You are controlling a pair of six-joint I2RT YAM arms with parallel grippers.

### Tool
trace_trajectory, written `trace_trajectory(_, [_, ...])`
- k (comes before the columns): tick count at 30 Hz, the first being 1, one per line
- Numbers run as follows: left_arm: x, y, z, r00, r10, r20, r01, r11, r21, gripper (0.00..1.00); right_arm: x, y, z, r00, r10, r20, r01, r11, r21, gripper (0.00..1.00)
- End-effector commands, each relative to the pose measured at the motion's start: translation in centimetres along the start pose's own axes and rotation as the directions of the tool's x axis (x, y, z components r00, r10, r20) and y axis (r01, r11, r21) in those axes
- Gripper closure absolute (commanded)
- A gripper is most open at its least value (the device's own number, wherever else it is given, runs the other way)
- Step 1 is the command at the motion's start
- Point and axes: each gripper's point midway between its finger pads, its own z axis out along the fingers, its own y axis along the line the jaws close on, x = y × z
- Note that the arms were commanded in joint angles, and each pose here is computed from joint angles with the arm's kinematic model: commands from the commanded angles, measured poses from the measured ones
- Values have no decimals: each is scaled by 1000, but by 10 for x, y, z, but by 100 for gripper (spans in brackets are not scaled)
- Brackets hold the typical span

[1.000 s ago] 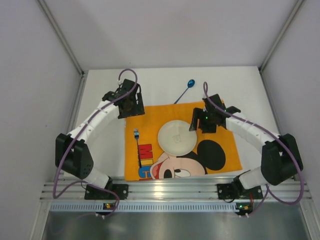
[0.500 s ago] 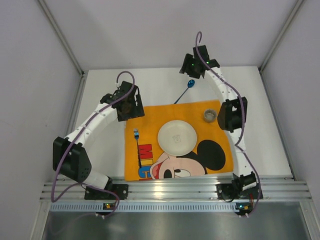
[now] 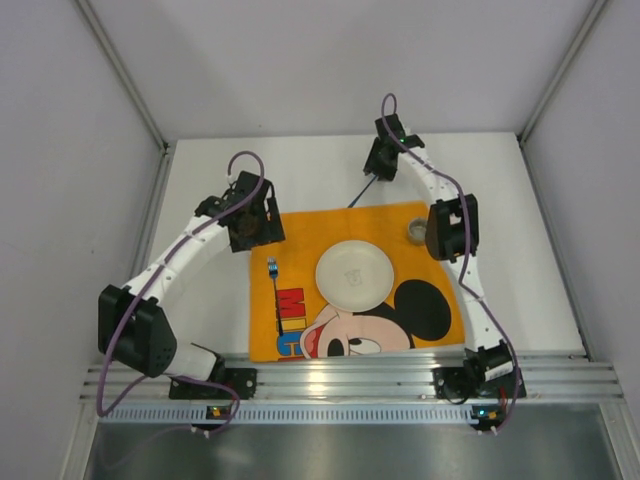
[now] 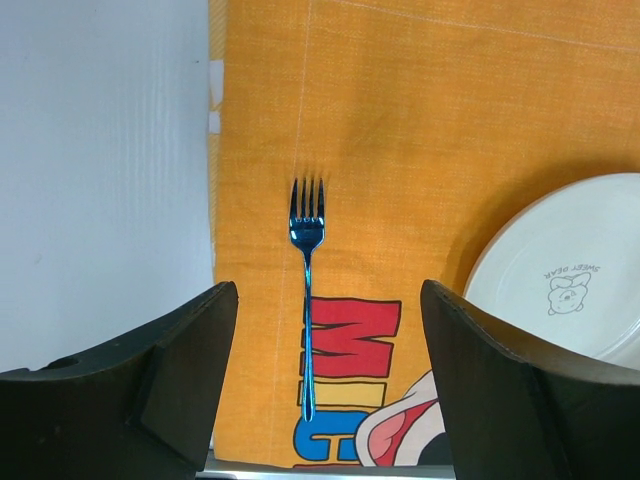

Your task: Set the dinner table for one person

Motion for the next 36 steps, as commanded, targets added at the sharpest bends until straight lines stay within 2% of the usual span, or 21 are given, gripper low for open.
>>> trace_trajectory(1, [-5,9,-11,999,-3,38,4,1000,-13,21,4,4,1,999,-48,20,47,998,51,59])
trace_trajectory(6, [-10,13,-16,999,-12,43,11,1000,9,21,11,3,7,990,-140,34,135,985,106,74])
trace_trajectory(7, [-13,12,-19,999,-19,50,18,1000,23,21,13,1,7,989,-145,25,141,983,115,79])
trace_trajectory(13, [-23,5,-31,997,-51,52,45,994,100,21,24,-13,3,979,-201,-36,204,966,158,99])
trace_trajectory(19, [-29,1,-38,998,-17,66,9,992,125,22,22,-43,-15,960,-266,-88,280,927,250,100])
trace_trajectory(22, [-29,3,-40,997,-1,74,-8,993,121,22,9,-47,-24,958,-276,-76,286,932,222,100])
trace_trajectory(27, [-23,1,-31,999,4,52,-11,990,141,22,-30,-21,-49,953,-296,68,285,949,133,100])
trace_trajectory(28, [-23,-1,-30,999,6,47,-13,989,147,23,-50,-5,-61,943,-298,151,286,954,91,100])
trace_trajectory(32, [-27,-5,-30,999,15,47,-22,988,154,23,-98,30,-108,901,-285,328,300,954,7,100])
trace_trajectory(36, [-33,-6,-29,998,21,57,-30,988,151,23,-124,46,-160,859,-286,425,325,945,-21,100])
